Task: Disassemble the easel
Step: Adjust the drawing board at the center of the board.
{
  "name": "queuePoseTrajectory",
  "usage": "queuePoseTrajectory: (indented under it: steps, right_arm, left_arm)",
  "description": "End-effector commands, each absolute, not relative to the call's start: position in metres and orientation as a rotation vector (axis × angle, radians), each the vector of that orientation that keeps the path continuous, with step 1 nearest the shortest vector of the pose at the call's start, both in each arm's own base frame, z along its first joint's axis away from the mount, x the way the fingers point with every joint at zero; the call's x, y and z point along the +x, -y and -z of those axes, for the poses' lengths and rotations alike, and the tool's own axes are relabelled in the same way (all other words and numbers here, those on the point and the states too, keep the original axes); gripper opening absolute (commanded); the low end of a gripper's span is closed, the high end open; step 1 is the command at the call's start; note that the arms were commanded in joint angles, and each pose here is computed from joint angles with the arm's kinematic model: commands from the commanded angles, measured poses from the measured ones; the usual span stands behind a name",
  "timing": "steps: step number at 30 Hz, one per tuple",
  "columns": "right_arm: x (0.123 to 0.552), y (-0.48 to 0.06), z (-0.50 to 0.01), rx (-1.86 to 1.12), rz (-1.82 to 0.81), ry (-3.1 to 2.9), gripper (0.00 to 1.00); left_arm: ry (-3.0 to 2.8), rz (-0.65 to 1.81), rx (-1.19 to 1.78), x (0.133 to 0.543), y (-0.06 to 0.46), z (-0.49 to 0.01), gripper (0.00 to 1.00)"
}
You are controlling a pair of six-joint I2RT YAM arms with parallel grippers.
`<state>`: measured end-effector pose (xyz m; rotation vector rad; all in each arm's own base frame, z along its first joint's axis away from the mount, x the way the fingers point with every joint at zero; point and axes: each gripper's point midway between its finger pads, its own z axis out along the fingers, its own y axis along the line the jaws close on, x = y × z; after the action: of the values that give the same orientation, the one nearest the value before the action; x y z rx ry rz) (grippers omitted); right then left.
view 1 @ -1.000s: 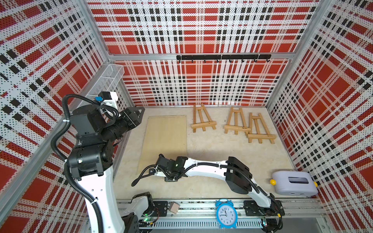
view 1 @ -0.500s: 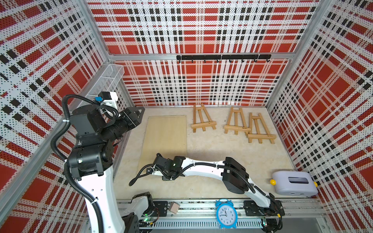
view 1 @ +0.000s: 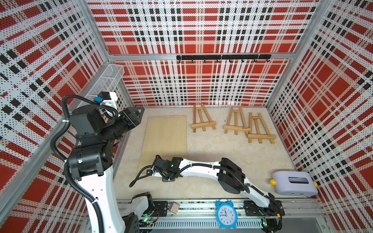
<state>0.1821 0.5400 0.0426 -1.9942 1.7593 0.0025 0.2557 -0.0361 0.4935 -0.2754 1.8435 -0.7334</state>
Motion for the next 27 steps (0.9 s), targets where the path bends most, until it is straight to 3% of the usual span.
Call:
queuePoseTrajectory:
  steps: [1, 27]
  right_arm:
    - [0.184, -0.550, -0.042, -1.984, 0.001, -1.739, 0.55]
    - [0.224, -0.550, -0.027, -1.945, 0.067, -1.777, 0.56]
  left_arm:
    - [-1.831, 0.726, -0.272, 0.254, 0.034, -0.495, 0.39]
    - [-1.849, 0.719, -0.268, 0.265, 0.031, -0.489, 0.39]
